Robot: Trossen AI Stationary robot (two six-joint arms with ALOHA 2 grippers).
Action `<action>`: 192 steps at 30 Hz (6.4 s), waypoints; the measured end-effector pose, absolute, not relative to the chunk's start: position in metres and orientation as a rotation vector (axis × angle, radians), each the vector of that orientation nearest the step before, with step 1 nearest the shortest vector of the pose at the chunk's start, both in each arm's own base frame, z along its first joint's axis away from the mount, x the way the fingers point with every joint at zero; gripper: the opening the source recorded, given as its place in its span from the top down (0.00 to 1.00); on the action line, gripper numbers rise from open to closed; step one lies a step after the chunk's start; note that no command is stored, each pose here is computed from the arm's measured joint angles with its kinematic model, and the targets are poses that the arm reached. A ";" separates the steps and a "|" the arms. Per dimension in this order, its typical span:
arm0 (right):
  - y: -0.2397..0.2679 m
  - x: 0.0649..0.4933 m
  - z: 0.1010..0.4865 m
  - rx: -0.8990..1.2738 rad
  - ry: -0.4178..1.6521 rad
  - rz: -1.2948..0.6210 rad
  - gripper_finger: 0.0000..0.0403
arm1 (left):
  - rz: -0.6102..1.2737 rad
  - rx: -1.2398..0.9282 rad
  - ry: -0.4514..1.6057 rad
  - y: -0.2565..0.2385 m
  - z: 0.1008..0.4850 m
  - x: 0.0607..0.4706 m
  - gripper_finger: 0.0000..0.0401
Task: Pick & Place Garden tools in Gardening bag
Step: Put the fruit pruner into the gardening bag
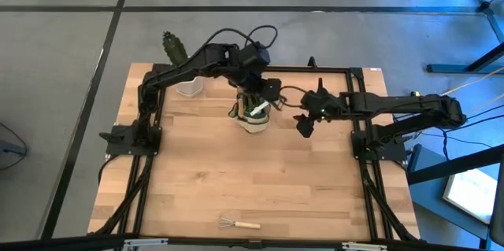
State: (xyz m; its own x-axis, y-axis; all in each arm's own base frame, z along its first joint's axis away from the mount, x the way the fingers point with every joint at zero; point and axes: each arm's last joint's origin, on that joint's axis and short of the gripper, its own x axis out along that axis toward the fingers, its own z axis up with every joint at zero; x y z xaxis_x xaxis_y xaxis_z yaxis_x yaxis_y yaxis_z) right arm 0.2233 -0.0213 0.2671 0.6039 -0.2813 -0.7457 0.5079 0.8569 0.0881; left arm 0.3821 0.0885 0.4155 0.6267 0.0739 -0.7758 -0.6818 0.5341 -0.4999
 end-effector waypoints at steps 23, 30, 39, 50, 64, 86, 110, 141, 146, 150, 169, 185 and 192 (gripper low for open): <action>0.016 0.093 0.406 0.455 0.009 0.167 0.63 | 0.606 -1.000 0.758 0.091 0.426 0.364 0.94; 0.029 0.119 0.350 0.713 -0.302 0.347 0.65 | 0.583 -1.062 0.852 0.077 0.422 0.362 0.94; 0.025 0.121 0.311 0.900 -0.398 0.519 0.63 | 0.297 -0.947 0.917 0.048 0.424 0.372 0.94; 0.021 0.153 0.325 1.008 0.172 0.607 0.57 | -0.247 -0.575 0.887 0.028 0.419 0.393 0.94; 0.008 0.191 0.343 0.674 0.482 0.027 0.57 | -0.328 -0.466 1.063 0.031 0.384 0.402 0.94; 0.043 0.249 0.325 0.591 0.474 0.199 0.57 | -0.476 -0.297 0.970 0.038 0.383 0.407 0.94; 0.040 0.259 0.310 0.583 0.509 0.013 0.57 | -0.414 -0.289 0.973 0.038 0.370 0.422 0.94; 0.040 0.259 0.307 0.633 0.538 0.007 0.94 | -0.388 -0.306 0.918 0.041 0.374 0.427 0.93; 0.039 0.259 0.307 0.672 0.519 -0.062 0.94 | -0.357 -0.329 0.924 0.044 0.374 0.427 0.87; 0.039 0.259 0.307 0.686 0.519 -0.065 0.94 | -0.357 -0.329 0.924 0.043 0.374 0.427 0.88; 0.033 0.255 0.314 0.700 0.505 -0.268 0.94 | -0.088 -0.340 0.771 0.077 0.414 0.402 0.57; 0.023 0.255 0.327 0.441 0.225 -1.004 0.94 | 0.578 -0.298 0.701 0.084 0.444 0.363 0.63; 0.030 0.295 0.287 0.356 0.193 -1.116 0.94 | 0.649 -0.238 0.801 0.067 0.442 0.350 0.69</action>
